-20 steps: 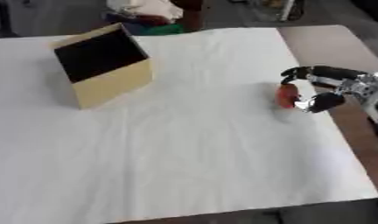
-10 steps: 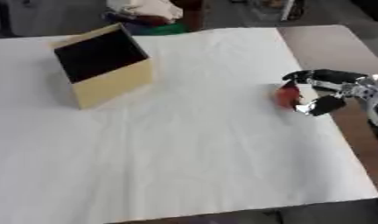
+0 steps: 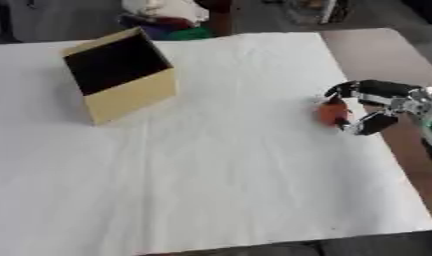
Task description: Pick up objects on the table and place them in the box.
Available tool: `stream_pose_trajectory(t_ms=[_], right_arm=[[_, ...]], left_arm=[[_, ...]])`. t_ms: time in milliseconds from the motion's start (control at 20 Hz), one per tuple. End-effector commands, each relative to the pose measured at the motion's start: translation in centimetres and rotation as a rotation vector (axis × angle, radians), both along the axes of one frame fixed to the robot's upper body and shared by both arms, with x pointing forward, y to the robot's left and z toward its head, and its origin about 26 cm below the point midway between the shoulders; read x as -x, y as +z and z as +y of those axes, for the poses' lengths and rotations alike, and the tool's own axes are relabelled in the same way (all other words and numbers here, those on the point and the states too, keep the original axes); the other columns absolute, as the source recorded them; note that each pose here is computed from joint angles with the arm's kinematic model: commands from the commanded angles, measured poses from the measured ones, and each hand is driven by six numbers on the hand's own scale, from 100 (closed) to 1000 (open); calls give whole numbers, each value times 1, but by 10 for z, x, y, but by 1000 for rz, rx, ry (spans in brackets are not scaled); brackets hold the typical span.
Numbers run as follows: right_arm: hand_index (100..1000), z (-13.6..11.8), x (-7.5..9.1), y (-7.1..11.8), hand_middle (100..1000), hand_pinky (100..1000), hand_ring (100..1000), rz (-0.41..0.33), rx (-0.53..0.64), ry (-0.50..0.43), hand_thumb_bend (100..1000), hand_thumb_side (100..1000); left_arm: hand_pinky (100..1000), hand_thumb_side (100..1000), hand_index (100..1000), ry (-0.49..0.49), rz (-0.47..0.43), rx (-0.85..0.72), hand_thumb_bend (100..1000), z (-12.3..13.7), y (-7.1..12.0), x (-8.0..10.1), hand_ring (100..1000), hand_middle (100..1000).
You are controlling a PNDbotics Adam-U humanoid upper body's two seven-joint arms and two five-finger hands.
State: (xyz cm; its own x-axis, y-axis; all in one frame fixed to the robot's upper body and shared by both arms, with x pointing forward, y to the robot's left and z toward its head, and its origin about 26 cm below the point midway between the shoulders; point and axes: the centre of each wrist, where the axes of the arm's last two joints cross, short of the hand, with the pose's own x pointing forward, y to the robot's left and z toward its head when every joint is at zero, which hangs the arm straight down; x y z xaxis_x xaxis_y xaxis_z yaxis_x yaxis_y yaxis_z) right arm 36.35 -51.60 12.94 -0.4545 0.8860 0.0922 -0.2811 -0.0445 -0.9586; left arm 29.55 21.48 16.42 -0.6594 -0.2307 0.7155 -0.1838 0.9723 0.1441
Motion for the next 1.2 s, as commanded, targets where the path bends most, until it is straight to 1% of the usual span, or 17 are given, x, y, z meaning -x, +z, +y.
stream_pose_trajectory(t_ms=[50,100,200,250,300,350,450,600,650,700,800,900,1200], right_arm=[[534,-5,0,22,794,865,1000,-89,-4,31,100,237],[496,-5,0,23,764,851,1000,-124,-21,26,100,227],[463,-3,-1,26,733,838,995,-201,-60,20,100,218],[426,-3,-2,27,693,823,970,-238,-80,19,100,208],[420,-2,-2,28,687,821,965,-273,-99,19,100,207],[375,-1,-2,29,637,798,936,-311,-122,21,100,199],[338,2,-3,32,606,779,911,-380,-163,32,100,198],[308,6,-5,40,579,757,882,-461,-200,55,100,200],[303,8,-5,43,575,753,875,-485,-209,63,100,311],[299,9,-6,47,571,752,871,-507,-216,70,100,202],[296,12,-7,55,566,749,863,-548,-230,83,100,205],[294,15,-7,63,564,748,856,-583,-241,95,100,190],[294,20,-8,93,565,748,843,-666,-272,128,100,153]], left_arm=[[792,799,867,2,-25,-9,100,1,6,1,660,612],[793,799,867,2,-25,-9,100,1,6,1,660,612],[793,799,867,3,-24,-9,100,1,6,1,660,612],[792,798,867,3,-25,-9,100,1,6,1,660,612],[792,799,867,3,-25,-9,100,1,6,1,660,612],[792,799,867,3,-25,-9,100,1,6,1,660,612],[792,799,867,3,-25,-10,100,1,6,1,660,612],[793,798,867,2,-27,-11,100,1,6,1,660,612],[793,798,867,3,-27,-12,100,2,6,1,659,612],[793,798,867,3,-28,-12,100,2,7,1,659,612],[793,798,867,2,-30,-13,100,2,7,1,659,612],[793,798,867,0,-32,-14,100,1,8,1,659,611],[792,795,867,-24,-50,-21,100,-2,13,0,659,611]])
